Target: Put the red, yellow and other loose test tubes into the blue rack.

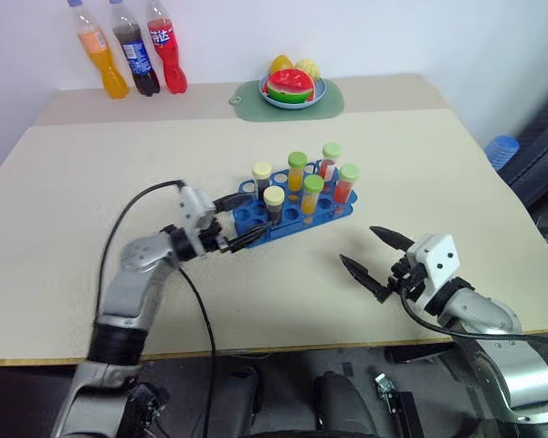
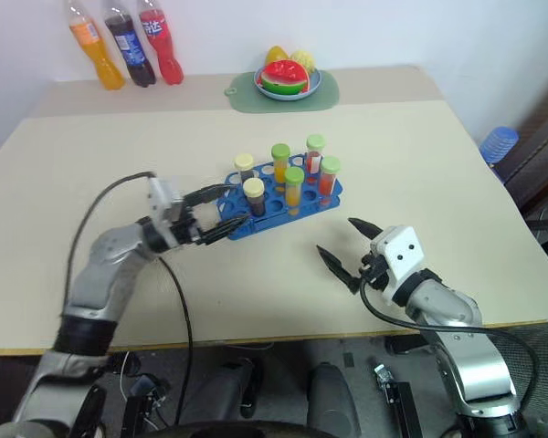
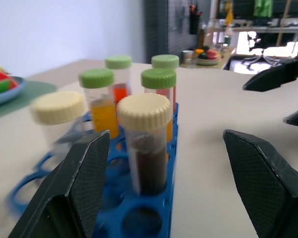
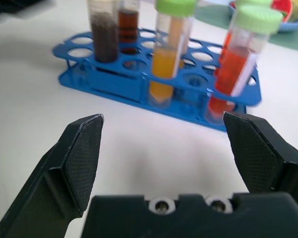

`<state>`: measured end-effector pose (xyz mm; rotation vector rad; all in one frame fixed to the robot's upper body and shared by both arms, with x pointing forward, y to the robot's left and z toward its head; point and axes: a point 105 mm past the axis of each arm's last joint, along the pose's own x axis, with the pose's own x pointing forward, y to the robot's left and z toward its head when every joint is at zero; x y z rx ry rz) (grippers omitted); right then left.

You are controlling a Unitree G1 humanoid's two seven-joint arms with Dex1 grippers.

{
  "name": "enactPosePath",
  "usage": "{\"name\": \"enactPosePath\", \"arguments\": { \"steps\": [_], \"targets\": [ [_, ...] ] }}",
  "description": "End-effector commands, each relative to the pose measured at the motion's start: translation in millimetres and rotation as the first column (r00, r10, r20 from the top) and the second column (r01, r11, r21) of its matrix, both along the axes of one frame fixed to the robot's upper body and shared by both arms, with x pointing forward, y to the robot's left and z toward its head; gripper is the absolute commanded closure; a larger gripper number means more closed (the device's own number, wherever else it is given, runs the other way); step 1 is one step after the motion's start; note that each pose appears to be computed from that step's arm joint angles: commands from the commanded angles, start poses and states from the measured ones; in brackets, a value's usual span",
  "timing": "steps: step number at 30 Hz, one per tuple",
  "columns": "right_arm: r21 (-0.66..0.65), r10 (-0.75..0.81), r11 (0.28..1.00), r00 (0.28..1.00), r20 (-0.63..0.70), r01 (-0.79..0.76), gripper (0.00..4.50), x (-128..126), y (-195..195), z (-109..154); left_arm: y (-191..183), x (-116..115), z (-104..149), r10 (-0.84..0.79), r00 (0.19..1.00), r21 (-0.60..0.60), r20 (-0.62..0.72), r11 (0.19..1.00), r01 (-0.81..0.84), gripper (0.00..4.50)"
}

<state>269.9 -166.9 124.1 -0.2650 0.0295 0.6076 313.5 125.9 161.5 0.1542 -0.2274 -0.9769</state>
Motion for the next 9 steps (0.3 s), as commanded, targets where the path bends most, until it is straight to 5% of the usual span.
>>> {"name": "enactPosePath", "arguments": {
  "steps": [1,9],
  "targets": [
    [0.017,-0.046,0.999,0.998,0.052,0.046,0.27,3.1,-13.5,9.0,27.3,-15.2,6.0,0.071,0.995,0.077,0.073,0.994,-0.077,0.76],
    [-0.02,-0.089,0.996,0.996,0.029,0.09,0.27,-4.9,-37.6,-0.8,71.5,-54.2,-8.9,0.197,0.974,0.1,-0.111,0.977,-0.186,0.76]
  ]
}}
